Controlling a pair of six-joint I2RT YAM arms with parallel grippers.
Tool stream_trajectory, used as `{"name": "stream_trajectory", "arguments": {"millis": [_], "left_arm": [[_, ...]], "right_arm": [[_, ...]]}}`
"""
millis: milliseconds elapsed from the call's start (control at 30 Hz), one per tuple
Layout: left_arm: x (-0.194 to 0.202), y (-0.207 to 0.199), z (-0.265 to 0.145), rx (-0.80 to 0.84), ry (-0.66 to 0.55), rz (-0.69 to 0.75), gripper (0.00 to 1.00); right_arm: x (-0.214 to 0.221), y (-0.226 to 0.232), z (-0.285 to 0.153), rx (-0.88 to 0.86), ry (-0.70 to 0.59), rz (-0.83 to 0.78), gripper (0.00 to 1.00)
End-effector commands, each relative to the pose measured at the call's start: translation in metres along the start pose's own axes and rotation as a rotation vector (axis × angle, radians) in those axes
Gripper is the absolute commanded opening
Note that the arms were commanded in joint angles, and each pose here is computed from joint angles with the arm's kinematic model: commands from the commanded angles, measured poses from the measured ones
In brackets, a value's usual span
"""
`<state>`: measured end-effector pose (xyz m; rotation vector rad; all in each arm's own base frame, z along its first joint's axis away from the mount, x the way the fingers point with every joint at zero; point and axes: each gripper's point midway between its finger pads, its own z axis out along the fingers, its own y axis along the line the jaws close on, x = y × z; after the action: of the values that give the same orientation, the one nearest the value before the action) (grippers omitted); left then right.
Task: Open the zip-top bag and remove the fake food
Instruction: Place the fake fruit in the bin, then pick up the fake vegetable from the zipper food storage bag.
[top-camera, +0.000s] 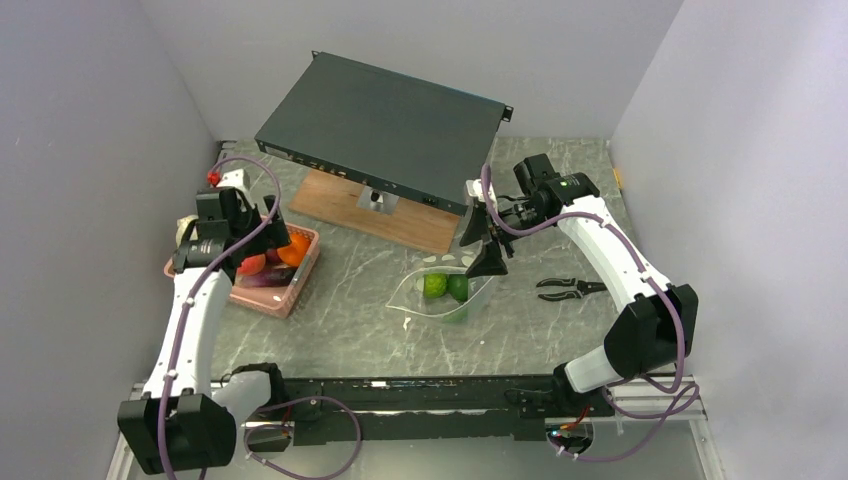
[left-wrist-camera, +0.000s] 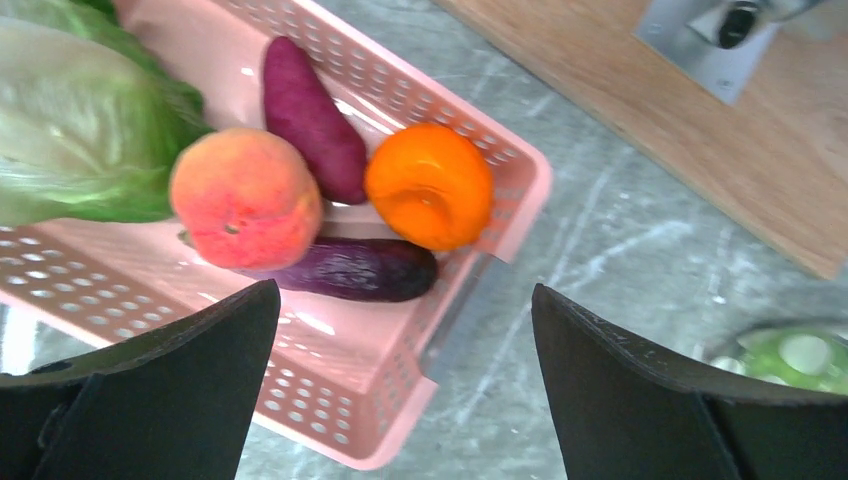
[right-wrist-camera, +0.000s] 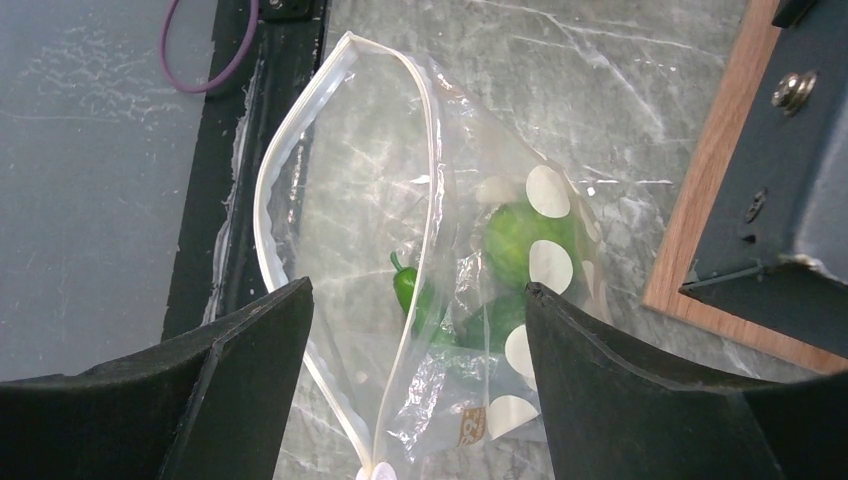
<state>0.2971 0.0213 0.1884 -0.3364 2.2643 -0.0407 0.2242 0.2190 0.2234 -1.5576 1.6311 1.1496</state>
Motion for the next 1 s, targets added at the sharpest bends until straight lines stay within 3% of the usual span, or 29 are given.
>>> {"name": "stream_trajectory", "arguments": {"millis": [0,400,767,967], "left_arm": [[-0.003,-0.040,-0.025,0.218,-0.015,-0.094,1.00],[-0.006,-0.137,-0.101,0.741,-0.127,-0.163,0.95],[0.032,-0.207,-0.153,1.045,-0.100,-0.071,0.91],[0.054,-0.236,-0.157,1.094,-0.079,-0.066,0.87]], "right_arm": [[-0.012,0.005,-0.001,-0.019,-0.048,-0.053,0.80],[-0.007,0.000,0.006,0.030,0.067,-0.079,0.75],[-0.002,-0.007,0.014,0.090,0.187,-0.086,0.68],[0.006,-0.005,0.019,0.103,0.188,-0.058,0.64]]}}
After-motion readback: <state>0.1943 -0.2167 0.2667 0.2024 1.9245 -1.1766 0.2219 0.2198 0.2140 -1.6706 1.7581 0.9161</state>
